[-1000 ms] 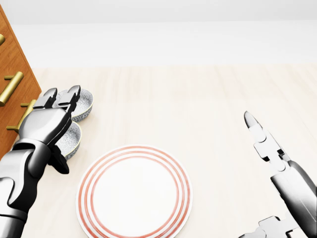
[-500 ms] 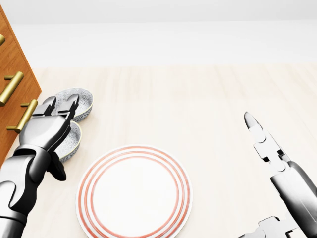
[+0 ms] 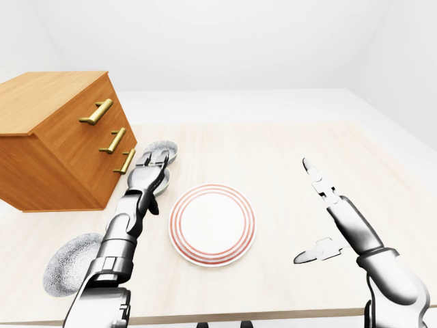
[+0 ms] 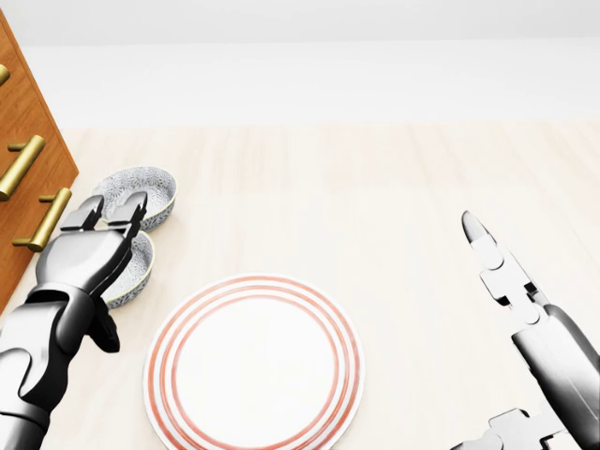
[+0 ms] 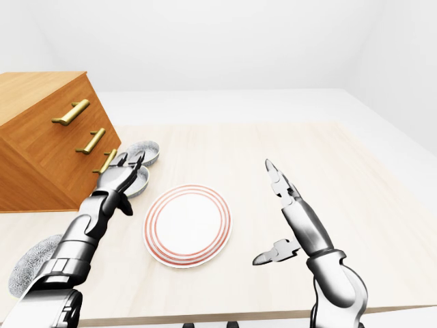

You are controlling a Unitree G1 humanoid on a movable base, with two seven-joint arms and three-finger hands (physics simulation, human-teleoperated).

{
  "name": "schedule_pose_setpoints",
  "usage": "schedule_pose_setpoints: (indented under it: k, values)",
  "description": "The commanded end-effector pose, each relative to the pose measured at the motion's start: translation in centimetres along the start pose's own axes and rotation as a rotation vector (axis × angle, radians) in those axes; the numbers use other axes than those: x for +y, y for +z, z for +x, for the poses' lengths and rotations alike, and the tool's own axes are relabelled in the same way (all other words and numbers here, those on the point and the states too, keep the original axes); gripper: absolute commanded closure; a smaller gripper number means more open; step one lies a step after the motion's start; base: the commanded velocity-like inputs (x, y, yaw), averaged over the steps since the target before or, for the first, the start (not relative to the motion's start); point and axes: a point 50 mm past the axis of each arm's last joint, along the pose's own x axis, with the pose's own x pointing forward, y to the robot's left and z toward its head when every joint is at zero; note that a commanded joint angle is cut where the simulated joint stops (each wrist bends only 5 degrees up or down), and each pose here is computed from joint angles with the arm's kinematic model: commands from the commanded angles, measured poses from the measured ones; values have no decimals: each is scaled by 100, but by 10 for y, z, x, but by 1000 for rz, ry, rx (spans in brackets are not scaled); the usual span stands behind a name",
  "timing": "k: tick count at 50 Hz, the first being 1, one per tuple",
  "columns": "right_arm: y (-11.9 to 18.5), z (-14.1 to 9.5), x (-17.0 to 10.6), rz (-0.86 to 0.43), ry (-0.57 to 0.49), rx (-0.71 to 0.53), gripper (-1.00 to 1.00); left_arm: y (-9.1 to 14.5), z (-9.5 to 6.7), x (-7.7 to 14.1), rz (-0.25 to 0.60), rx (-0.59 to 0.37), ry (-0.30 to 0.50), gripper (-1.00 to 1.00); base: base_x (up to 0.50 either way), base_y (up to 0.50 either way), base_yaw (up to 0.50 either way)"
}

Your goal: Put the bowl in the middle on the plate.

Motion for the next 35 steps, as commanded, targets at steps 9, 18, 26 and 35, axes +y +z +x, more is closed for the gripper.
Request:
schedule_pose_setpoints:
  k: [9,18,26,35]
  values:
    - [2,-1,-1,-5,1,-4,-100,-2,-2,-11,11,10,-30,-100,22,1,0]
    - [5,-2,-1,-15,0,-15,-100,-6,-5,-24,18,23,-77,-100,21,1,0]
    - [7,-2,-2,-21,1,-21,-100,-7,-6,-24,16,25,-84,-100,22,1,0]
    - [9,-3,-2,-29,1,-29,-100,-5,-7,-24,13,19,-95,-100,21,1,0]
